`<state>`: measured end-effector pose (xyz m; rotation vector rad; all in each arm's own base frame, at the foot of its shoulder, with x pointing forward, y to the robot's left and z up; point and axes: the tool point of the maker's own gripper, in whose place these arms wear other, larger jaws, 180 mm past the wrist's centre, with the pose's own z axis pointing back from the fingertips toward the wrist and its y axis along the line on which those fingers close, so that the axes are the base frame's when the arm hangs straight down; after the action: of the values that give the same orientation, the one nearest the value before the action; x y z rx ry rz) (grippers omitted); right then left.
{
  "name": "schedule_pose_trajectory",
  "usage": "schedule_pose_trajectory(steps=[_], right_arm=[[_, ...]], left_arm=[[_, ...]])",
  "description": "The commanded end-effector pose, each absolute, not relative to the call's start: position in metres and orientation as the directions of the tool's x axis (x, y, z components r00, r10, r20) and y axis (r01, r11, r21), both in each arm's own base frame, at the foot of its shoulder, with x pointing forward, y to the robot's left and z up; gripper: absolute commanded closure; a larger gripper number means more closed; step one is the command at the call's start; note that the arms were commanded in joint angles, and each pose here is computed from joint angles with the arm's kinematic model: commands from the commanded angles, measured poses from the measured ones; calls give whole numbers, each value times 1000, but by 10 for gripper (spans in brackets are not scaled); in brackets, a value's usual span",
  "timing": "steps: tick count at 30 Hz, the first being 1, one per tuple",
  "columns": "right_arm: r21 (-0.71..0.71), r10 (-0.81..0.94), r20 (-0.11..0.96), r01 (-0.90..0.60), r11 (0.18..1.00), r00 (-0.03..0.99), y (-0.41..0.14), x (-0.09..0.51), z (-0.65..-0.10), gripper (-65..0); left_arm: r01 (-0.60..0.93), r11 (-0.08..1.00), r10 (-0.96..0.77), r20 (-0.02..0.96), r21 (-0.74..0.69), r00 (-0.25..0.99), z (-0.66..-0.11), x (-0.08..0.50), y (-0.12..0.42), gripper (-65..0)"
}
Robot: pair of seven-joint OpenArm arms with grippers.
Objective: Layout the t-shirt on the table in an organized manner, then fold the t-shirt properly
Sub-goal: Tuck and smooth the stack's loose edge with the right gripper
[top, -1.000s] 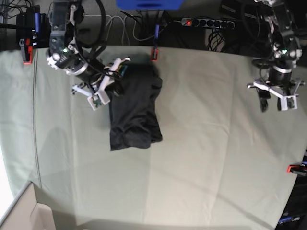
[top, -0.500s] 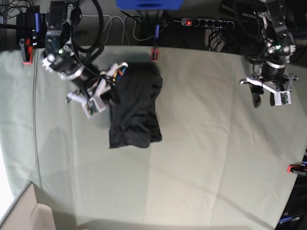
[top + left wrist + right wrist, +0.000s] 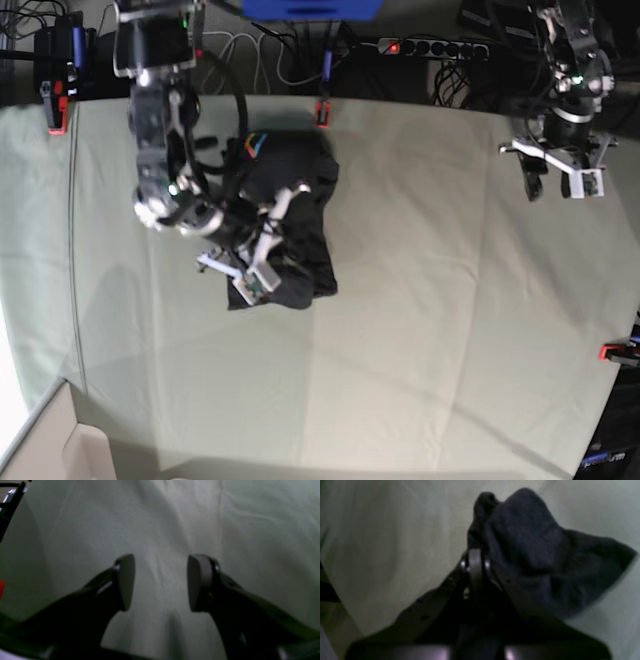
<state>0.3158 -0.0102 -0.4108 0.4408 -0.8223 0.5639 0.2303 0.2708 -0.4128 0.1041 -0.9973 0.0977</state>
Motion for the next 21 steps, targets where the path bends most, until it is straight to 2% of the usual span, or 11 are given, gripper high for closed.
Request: schedule_pose_trajectory(steps=[1,7,10,15,19,21], right_arm=[[155,267,809,-629,762,523,-5,328,-400,0],[204,257,786,-627,752,563,7,339,-413,0],[214,288,777,-665,715,559,26,336,-417,0],[207,311,806,-731,650,505,56,328,-412,0],[190,304,821,-733,653,483,54,333,-405,0],[139,306,839,-721,679,450,31,343,-393,0]], left_arm=[[-130,990,19,865,54,502,-400,236,276,-325],[-130,990,19,854,58,520,-405,227,276,-325],[-130,990,19,850,59,527,-407,224,276,-325],[-126,990,12,852,63,523,-404,223,276,-325],[-126,990,12,853,63,522,-403,224,276,-325],[-126,990,12,853,63,522,-403,224,276,-325]])
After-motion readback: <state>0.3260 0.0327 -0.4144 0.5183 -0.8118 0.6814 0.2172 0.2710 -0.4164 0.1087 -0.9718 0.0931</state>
